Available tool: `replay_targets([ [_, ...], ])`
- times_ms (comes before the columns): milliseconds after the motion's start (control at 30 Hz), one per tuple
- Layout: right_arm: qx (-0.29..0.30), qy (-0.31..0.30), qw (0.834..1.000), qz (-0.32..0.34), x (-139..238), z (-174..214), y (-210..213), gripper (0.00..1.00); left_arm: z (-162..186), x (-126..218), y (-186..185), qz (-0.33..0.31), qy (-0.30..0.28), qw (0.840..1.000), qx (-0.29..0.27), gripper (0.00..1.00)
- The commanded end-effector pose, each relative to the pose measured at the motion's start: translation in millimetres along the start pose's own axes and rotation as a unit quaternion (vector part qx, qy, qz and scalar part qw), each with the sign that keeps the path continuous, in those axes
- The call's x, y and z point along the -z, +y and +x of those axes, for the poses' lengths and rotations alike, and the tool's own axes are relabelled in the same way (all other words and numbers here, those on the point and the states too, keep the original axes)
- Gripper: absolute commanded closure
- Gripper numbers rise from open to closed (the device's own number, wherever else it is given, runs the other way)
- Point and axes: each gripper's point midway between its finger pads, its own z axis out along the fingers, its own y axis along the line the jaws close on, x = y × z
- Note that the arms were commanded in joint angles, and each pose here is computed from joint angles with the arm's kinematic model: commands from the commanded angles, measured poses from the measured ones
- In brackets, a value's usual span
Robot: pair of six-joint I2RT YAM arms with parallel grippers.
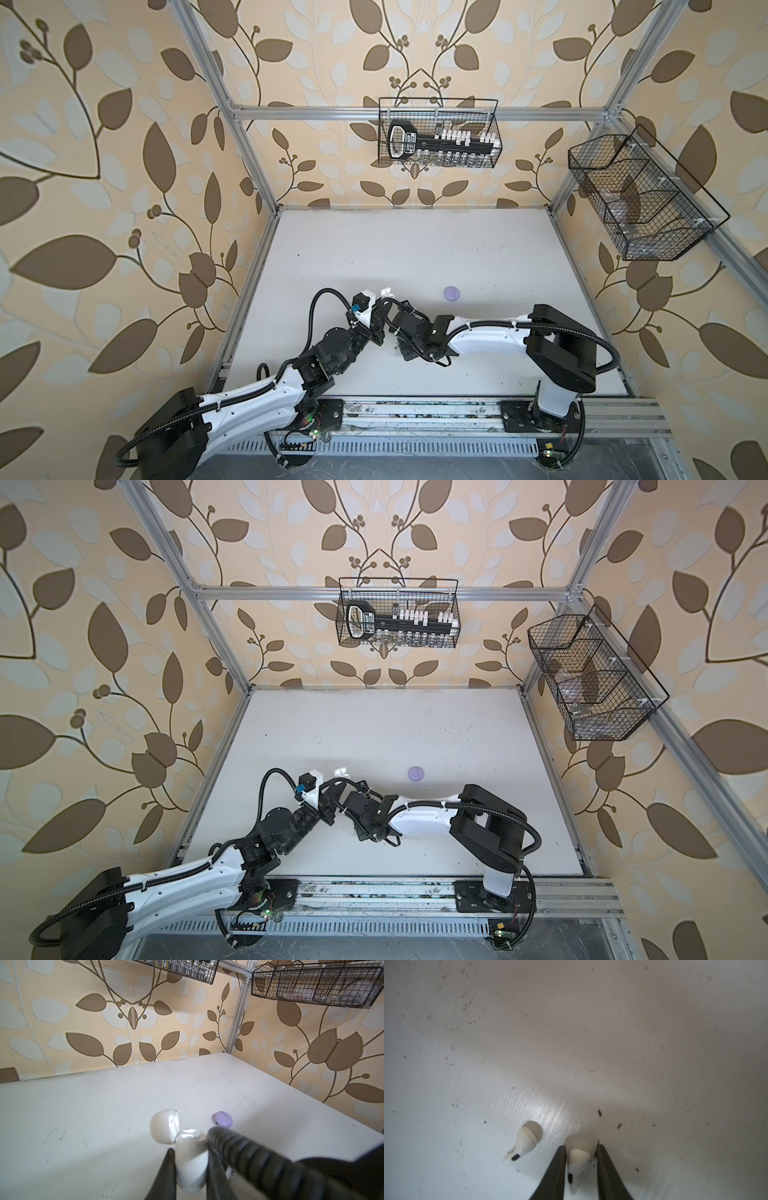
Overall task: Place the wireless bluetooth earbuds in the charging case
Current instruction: 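Lower the right gripper and close it on one white earbud, then lift the earbud and carry it toward the open case in the left gripper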
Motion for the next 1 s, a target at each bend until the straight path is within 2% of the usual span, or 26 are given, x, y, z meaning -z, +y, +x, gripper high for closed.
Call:
replay_targets([
  [0,0.012,0.020,1.000,0.012,-7.2,7.4,-3.6,0.73,-12.8,-1.1,3.1,-0.009,-0.020,1.000,0.006,1.00],
  [333,0.016,0.029,0.999,0.023,-10.3,14.8,-10.9,0.73,-11.6,-2.1,2.2,-0.008,-0.016,1.000,0.005,1.00],
  [600,0.021,0.027,0.999,0.025,-8.4,16.5,-11.1,0.80,-11.1,-2.5,2.4,-0.009,-0.015,1.000,0.005,1.00],
  [967,0.002,-0.024,0.999,0.037,19.3,-2.9,-27.9,0.82,-9.4,-4.4,-4.8,0.011,-0.011,1.000,0.002,1.00],
])
